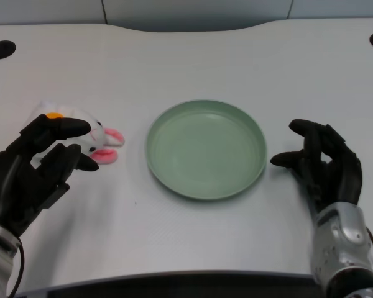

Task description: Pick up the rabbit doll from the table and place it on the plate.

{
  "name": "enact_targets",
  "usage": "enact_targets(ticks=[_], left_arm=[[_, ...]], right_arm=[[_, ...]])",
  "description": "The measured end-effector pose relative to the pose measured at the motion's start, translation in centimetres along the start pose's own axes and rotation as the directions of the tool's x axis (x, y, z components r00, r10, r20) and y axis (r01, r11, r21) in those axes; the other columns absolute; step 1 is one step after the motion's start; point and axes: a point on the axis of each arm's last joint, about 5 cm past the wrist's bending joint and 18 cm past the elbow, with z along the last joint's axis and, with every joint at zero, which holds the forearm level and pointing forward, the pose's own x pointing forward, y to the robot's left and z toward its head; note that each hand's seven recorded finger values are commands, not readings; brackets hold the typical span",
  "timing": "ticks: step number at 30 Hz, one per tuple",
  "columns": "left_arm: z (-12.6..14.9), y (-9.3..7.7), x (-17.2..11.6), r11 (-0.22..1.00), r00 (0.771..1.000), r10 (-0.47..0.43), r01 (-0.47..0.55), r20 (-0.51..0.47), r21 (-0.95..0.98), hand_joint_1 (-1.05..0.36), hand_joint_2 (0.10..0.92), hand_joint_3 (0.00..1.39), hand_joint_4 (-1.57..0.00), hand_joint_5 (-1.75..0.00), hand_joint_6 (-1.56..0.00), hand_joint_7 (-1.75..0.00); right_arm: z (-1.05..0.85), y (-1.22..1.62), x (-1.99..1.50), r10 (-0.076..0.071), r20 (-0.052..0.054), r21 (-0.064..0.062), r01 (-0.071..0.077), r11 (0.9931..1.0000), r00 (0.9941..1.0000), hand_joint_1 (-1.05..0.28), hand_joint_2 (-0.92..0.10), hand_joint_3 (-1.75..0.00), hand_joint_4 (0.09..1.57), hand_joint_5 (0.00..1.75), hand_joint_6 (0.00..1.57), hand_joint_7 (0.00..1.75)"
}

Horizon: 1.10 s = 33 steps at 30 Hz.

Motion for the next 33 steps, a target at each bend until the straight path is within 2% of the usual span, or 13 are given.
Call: enact_targets(ticks=[19,20,21,22,23,24,26,30,31,33], left_arm=[[0.0,0.0,0.0,1.0,1.0,0.0,0.0,-0.002,0.005,-0.64,0.921,0.34,-0.29,-1.47,-0.33,-1.03],[0.0,0.0,0.0,1.0,1.0,0.0,0.0,-0.002,0.005,-0.66,0.915,0.32,-0.23,-1.34,-0.28,-0.95],[0.2,0.1,0.1,0.997,1.0,-0.005,0.006,-0.013,0.073,-0.68,0.918,0.23,-0.12,-1.02,-0.26,-0.64],[0.7,0.4,0.4,0.978,0.999,-0.022,0.032,-0.047,0.206,-0.7,0.919,0.18,-0.07,-0.84,-0.28,-0.42],[1.5,0.8,0.8,0.94,0.997,-0.034,0.057,-0.075,0.337,-0.82,0.919,0.11,-0.03,-0.37,-0.15,-0.19],[2.4,1.1,1.4,0.885,0.994,-0.041,0.084,-0.103,0.459,-0.86,0.92,0.09,-0.01,-0.19,-0.11,-0.11],[4.6,1.6,2.9,0.722,0.989,-0.037,0.127,-0.145,0.681,-0.9,0.921,0.05,0.0,-0.05,-0.08,-0.05],[9.1,1.0,5.9,0.232,0.982,-0.075,0.185,-0.172,0.955,-0.9,0.921,0.05,-0.01,-0.02,-0.07,-0.03],[9.9,0.8,6.3,0.161,0.983,-0.092,0.171,-0.158,0.972,-0.9,0.921,0.05,-0.01,-0.01,-0.07,-0.03],[10.6,0.5,6.7,0.116,0.985,-0.109,0.149,-0.137,0.982,-0.9,0.921,0.06,-0.01,-0.01,-0.08,-0.03]], right_arm=[[0.0,-0.01,0.0,0.0,0.0,0.0,0.0,1.0,1.0,-0.41,-0.92,-0.41,0.87,1.3,0.77,0.93],[0.0,-0.01,0.0,0.0,0.0,0.0,0.0,1.0,1.0,-0.41,-0.92,-0.41,0.86,1.29,0.77,0.93],[0.0,-0.02,0.0,0.0,0.0,-0.001,0.0,1.0,1.0,-0.4,-0.92,-0.42,0.84,1.29,0.77,0.93],[0.0,0.01,0.0,0.001,0.0,-0.002,-0.001,1.0,1.0,-0.4,-0.92,-0.42,0.83,1.29,0.77,0.93],[-0.02,0.01,-0.01,0.002,-0.001,-0.003,-0.002,0.99999,1.0,-0.41,-0.92,-0.43,0.83,1.3,0.77,0.94],[0.0,-0.03,-0.01,0.0,-0.001,-0.004,0.0,0.99999,1.0,-0.41,-0.92,-0.42,0.86,1.3,0.77,0.94],[0.01,-0.02,0.0,0.001,0.0,-0.004,-0.001,0.99999,1.0,-0.41,-0.92,-0.42,0.87,1.29,0.77,0.93],[-0.02,-0.08,-0.01,0.005,-0.003,0.006,-0.005,0.99997,0.99998,-0.42,-0.92,-0.4,0.87,1.28,0.78,0.92],[-0.05,-0.04,-0.02,0.007,-0.005,0.007,-0.007,0.99996,0.99996,-0.42,-0.92,-0.4,0.87,1.28,0.78,0.92],[-0.06,-0.01,-0.02,0.007,-0.008,0.003,-0.007,0.99998,0.99995,-0.42,-0.92,-0.41,0.87,1.28,0.78,0.92]])
